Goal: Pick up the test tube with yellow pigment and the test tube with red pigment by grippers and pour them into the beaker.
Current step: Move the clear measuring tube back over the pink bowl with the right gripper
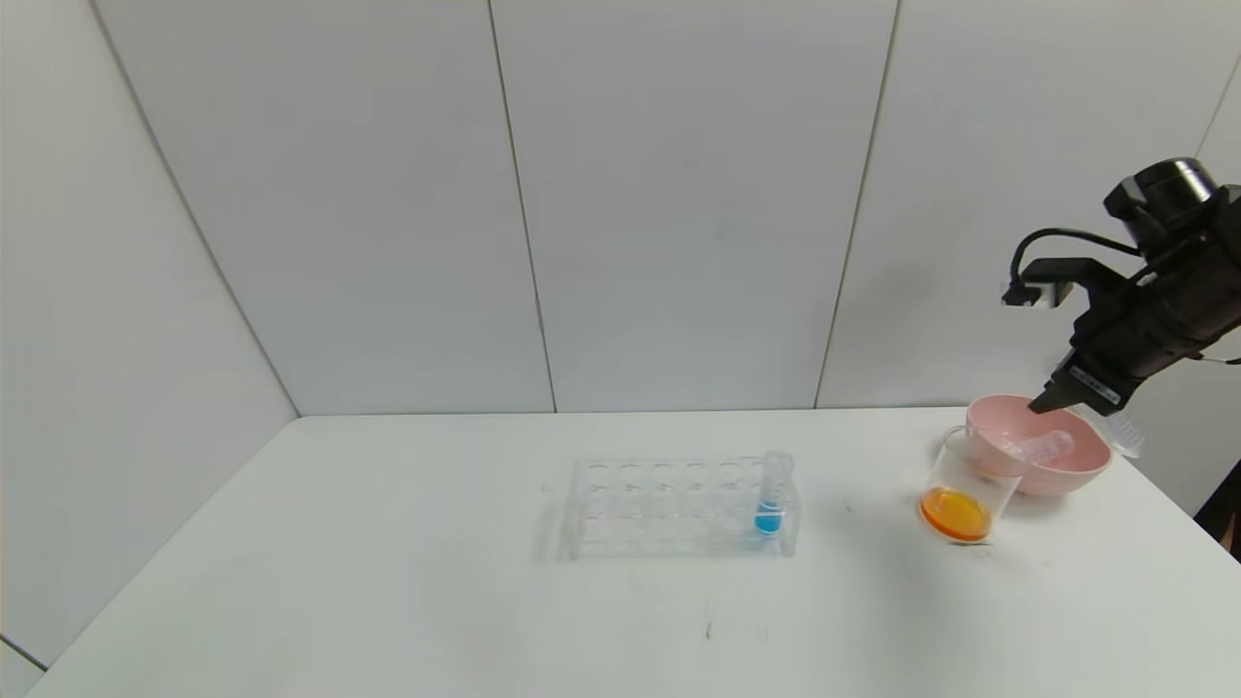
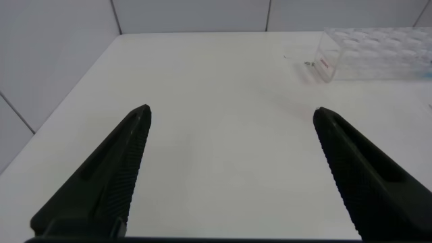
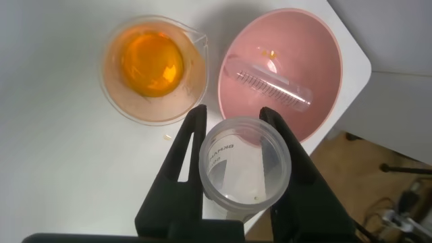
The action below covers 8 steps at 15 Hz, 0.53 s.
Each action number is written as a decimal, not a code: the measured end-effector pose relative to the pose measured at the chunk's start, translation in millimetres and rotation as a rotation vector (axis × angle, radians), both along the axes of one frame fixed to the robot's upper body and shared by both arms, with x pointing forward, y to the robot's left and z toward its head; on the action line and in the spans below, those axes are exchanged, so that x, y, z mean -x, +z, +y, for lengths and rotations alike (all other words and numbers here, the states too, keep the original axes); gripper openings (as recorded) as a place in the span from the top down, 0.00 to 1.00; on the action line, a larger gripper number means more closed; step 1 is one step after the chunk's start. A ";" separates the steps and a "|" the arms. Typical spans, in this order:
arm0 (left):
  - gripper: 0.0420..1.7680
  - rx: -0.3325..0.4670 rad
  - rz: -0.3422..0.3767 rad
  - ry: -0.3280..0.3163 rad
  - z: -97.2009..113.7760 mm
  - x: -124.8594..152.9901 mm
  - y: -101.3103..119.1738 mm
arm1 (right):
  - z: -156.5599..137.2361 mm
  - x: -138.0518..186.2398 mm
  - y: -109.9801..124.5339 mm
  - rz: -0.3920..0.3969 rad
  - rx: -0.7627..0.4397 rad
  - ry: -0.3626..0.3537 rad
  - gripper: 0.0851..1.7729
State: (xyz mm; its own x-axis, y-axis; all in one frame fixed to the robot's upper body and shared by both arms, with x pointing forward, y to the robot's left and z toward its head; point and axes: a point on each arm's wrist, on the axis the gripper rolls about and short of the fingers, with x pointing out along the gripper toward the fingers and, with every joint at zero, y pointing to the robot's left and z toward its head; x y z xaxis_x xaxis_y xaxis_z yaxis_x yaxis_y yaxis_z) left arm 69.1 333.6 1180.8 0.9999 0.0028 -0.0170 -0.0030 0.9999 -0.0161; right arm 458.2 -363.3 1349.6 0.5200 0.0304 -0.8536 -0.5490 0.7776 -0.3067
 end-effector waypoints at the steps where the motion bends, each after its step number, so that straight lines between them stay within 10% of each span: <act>1: 0.03 0.000 0.000 0.000 0.0 0.0 0.0 | -6.5 4.4 5.6 -0.023 -0.073 -0.026 0.70; 8: 0.03 0.000 0.000 0.000 0.0 0.0 0.0 | -44.5 9.5 0.8 -0.409 -0.213 -0.208 0.70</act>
State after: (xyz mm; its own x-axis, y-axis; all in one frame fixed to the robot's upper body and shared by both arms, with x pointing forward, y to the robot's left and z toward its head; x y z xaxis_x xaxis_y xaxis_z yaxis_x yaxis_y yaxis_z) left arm 69.1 333.6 1180.8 0.9999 0.0023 -0.0170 -0.0026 0.9999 -0.0166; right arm 448.7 -407.9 1350.4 0.8244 0.0418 -0.5645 -0.2432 0.9266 -0.2867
